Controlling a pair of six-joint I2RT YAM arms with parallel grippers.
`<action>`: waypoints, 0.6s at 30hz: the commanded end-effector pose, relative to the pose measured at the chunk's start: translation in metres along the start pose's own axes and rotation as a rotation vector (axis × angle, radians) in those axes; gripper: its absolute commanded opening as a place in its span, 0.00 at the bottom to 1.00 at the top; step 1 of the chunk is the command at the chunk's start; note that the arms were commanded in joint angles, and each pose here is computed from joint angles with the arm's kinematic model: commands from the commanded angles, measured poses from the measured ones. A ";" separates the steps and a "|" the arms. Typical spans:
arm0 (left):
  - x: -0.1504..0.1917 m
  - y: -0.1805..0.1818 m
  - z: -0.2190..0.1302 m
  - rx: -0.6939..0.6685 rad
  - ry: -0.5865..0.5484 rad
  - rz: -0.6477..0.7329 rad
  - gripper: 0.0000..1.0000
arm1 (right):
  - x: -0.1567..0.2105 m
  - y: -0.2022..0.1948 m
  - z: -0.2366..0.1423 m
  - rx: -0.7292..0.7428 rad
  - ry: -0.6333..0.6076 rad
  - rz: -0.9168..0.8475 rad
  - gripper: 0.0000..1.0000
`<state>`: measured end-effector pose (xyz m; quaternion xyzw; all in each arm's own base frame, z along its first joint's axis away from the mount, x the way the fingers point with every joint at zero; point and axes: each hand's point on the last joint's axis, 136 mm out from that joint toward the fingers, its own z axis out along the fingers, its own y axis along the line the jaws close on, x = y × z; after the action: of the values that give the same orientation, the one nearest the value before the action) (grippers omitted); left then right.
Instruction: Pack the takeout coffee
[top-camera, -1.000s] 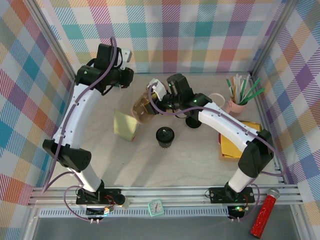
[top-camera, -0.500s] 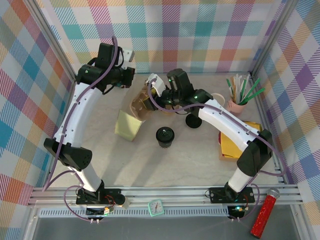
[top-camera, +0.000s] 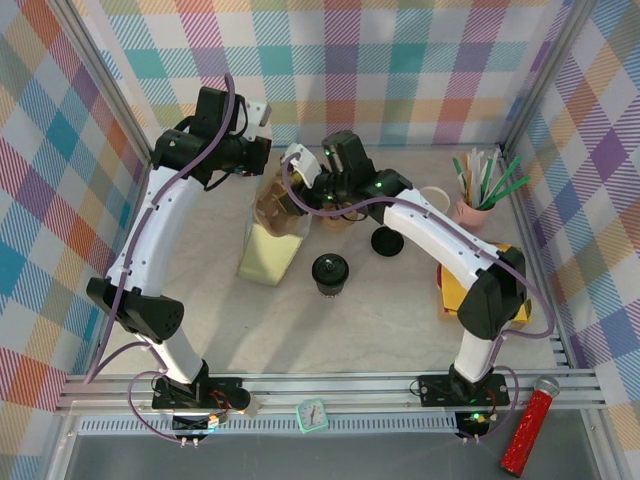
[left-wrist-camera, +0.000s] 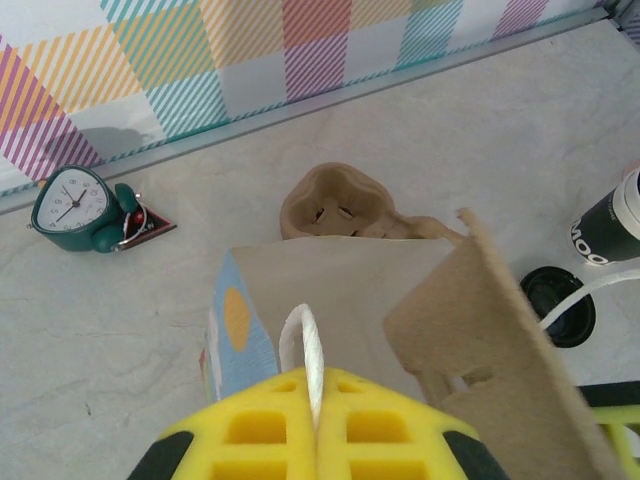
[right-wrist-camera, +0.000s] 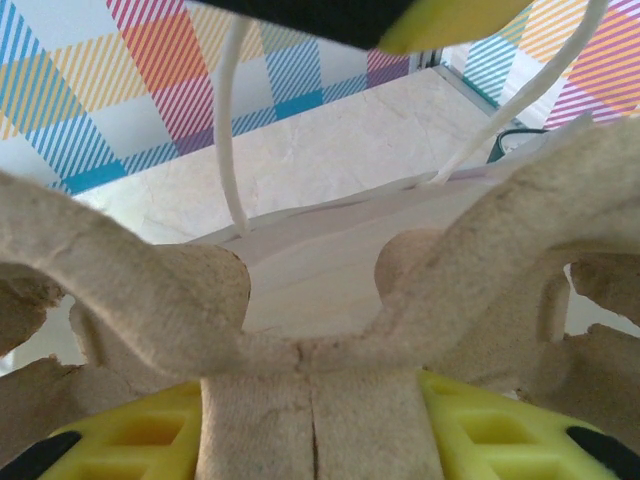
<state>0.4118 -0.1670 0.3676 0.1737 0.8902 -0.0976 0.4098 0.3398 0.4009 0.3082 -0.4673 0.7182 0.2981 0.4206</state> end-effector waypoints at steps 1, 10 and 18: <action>-0.006 -0.009 -0.021 0.033 -0.039 0.018 0.02 | -0.012 0.002 0.000 -0.010 -0.020 -0.058 0.45; -0.002 -0.008 -0.019 0.026 -0.024 0.043 0.02 | -0.001 -0.003 0.004 0.015 0.022 -0.107 0.46; 0.006 -0.009 -0.015 0.033 0.000 0.053 0.01 | -0.016 -0.012 -0.010 0.073 -0.015 -0.142 0.46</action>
<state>0.4094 -0.1680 0.3638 0.1881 0.8896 -0.0923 0.4059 0.3498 0.3993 0.2963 -0.4959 0.7114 0.2547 0.4278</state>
